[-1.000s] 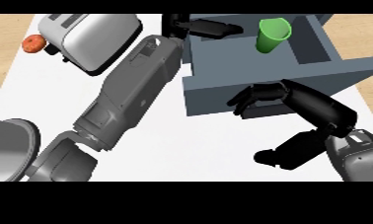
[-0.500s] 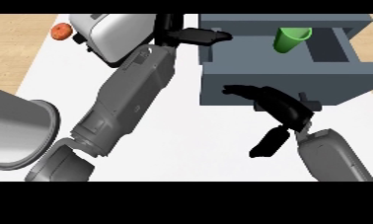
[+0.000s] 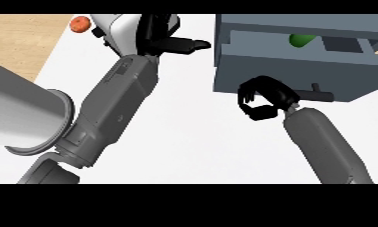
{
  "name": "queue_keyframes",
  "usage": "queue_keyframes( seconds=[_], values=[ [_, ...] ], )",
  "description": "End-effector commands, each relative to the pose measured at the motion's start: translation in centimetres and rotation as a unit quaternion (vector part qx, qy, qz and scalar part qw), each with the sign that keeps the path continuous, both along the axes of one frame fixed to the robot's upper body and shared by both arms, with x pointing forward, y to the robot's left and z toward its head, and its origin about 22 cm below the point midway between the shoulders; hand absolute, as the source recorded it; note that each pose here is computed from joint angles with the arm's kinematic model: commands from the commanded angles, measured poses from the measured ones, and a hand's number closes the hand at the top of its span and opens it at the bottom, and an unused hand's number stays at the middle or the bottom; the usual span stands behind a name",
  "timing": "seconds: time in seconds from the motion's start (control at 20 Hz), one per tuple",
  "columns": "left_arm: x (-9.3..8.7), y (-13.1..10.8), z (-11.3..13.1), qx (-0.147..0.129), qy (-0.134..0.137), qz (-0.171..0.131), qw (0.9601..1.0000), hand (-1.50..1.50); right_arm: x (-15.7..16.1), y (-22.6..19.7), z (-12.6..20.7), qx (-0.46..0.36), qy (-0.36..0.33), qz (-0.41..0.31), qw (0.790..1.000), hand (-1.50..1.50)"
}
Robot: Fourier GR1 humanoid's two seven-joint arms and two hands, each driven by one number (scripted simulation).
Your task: Pick up the cup, place it into the drawer and close the drawer
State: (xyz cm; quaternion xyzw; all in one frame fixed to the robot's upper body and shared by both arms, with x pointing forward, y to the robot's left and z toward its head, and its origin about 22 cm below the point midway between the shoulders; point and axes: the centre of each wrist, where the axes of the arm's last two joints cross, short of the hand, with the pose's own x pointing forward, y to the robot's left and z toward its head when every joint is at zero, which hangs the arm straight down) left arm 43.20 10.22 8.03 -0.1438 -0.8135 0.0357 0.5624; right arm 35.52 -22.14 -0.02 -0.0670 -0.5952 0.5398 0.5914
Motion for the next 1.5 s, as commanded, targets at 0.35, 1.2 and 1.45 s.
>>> queue_keyframes(
  seconds=[0.35, 1.2, 1.45],
  values=[
    [-0.6, 3.5, -0.3, -0.007, 0.000, -0.027, 0.9996, -1.50, 6.6, -4.9, 5.1, 0.075, -0.092, -0.108, 0.987, 1.50],
    [-1.6, 5.7, -1.4, -0.002, 0.006, -0.062, 0.9981, -1.50, 8.0, -9.5, 12.1, 0.136, -0.106, -0.149, 0.974, 1.50],
    [-2.0, 5.7, -2.2, -0.010, 0.005, -0.068, 0.9976, -1.50, 7.8, -9.7, 12.7, 0.142, -0.099, -0.140, 0.975, 1.50]
  ],
)
